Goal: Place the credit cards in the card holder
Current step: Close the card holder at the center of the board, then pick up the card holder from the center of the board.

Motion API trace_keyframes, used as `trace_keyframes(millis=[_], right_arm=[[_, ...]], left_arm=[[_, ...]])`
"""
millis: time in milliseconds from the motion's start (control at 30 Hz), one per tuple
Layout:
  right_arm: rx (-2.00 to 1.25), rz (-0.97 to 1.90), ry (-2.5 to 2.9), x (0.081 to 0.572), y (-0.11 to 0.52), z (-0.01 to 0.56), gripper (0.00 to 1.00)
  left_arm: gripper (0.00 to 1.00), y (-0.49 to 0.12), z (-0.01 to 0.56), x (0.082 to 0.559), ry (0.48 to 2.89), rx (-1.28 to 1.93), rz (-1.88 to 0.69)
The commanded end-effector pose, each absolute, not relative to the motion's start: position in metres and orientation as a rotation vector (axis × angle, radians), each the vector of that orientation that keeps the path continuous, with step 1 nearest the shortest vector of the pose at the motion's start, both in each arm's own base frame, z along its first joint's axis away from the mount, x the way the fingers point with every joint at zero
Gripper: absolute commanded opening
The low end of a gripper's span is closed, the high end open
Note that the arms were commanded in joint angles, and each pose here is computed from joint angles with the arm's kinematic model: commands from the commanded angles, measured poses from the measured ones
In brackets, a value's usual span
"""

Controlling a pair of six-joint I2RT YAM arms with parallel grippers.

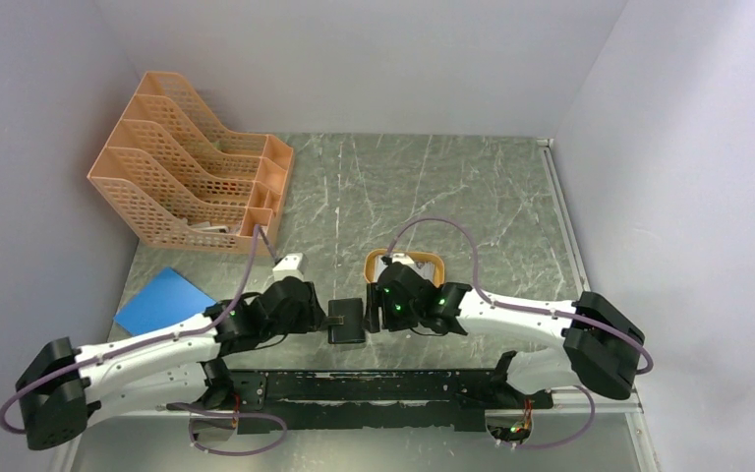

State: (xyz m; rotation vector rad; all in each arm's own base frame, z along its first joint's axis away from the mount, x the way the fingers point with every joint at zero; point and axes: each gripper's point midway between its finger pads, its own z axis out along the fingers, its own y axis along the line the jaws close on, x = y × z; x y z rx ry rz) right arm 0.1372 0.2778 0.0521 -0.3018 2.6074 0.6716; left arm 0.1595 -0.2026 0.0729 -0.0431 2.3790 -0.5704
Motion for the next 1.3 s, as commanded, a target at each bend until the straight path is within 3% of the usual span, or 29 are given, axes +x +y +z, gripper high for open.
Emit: trace_keyframes(millis=[0,233,800,1000,1100,1267], right_arm=[[-0.164,0.76,2.545,0.158,0.294,0.06,0.66],[-0.158,0.758,2.556,0.158,0.293,0.056,0.65],[-0.134,0.754,2.636,0.148,0.291,0.033,0.65],[-0.127,0.753,2.646,0.148,0.292,0.028,0.64],[-0.127,0.755,2.645,0.148,0.293,0.029,0.64],[-0.128,0.757,2.642,0.148,0.293,0.032,0.63]], left_arm=[[0.44,-0.226,0.068,0.16,2.403,-0.009,-0.659],[0.46,-0.226,0.054,0.167,2.455,0.006,-0.588],[0.5,-0.25,0.046,0.14,2.564,0.085,-0.785],[0.5,-0.249,0.036,0.139,2.61,0.076,-0.745],[0.45,-0.243,0.029,0.14,2.63,0.071,-0.678],[0.27,-0.23,0.02,0.141,2.637,0.044,-0.594]])
